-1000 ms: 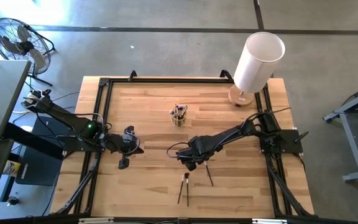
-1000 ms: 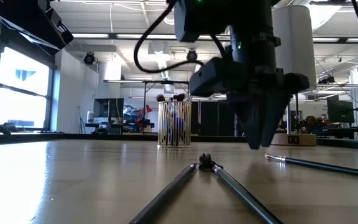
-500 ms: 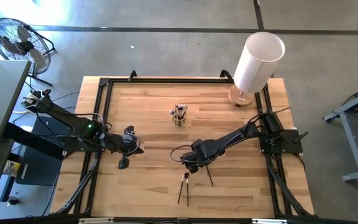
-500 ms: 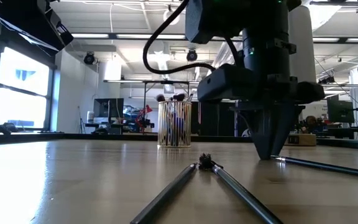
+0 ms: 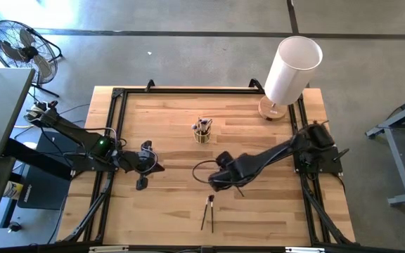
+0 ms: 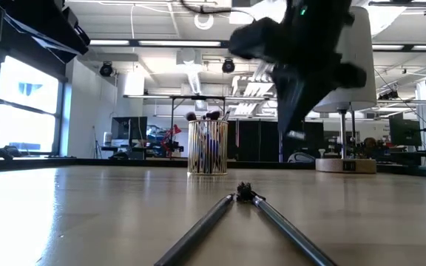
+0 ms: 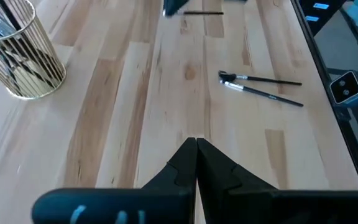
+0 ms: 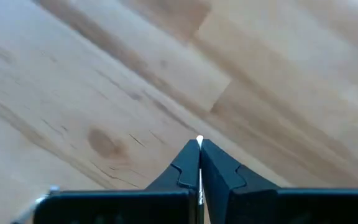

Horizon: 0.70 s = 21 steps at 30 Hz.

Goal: Put items in baskets/containers
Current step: Put the black eyeshadow brush into the gold container

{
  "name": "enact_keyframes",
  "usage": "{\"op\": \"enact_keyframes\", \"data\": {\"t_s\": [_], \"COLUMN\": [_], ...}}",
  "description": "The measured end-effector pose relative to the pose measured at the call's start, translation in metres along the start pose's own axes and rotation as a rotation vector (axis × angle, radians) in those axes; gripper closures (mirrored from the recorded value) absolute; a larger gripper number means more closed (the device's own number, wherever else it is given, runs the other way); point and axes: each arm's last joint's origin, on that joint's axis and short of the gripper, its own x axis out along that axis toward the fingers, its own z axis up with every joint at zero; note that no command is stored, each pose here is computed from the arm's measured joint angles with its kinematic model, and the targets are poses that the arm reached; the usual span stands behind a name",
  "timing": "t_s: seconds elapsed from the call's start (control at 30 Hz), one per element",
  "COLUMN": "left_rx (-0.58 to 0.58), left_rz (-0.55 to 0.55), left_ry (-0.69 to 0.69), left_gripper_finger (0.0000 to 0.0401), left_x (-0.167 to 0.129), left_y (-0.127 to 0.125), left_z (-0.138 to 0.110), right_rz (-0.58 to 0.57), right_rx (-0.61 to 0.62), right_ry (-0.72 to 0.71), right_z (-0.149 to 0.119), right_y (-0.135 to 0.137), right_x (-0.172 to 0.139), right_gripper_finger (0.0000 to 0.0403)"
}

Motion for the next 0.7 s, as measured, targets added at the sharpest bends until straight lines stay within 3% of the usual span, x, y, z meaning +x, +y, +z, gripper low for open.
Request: {"op": "enact_keyframes", "data": {"t_s": [0.13,0.3,0.47,0.6,0.7], "left_rx": [0.0,0.0,-0.055,-0.063,-0.075], "left_rz": [0.002,0.003,0.048,0.132,0.216], "left_ry": [-0.005,-0.007,-0.07,-0.156,-0.215], "left_gripper_finger": [0.04,0.04,0.04,0.04,0.04], "left_x": [0.0,0.0,0.0,0.0,0.004], "left_y": [0.0,0.0,0.0,0.001,0.001], "left_z": [0.0,0.0,0.005,0.01,0.014], "right_rz": [-0.07,-0.008,0.307,0.612,0.666], "right_rx": [-0.035,0.022,0.106,0.052,-0.066], "right_ry": [-0.115,-0.163,-0.385,-0.767,-1.076], "right_z": [0.003,0.011,0.022,0.049,0.073], "right_y": [-0.02,-0.074,-0.125,-0.15,-0.165], "right_x": [-0.033,-0.041,-0.031,-0.026,-0.028], "right_gripper_finger": [0.0401,0.0402,0.0402,0.0402,0.0403]}}
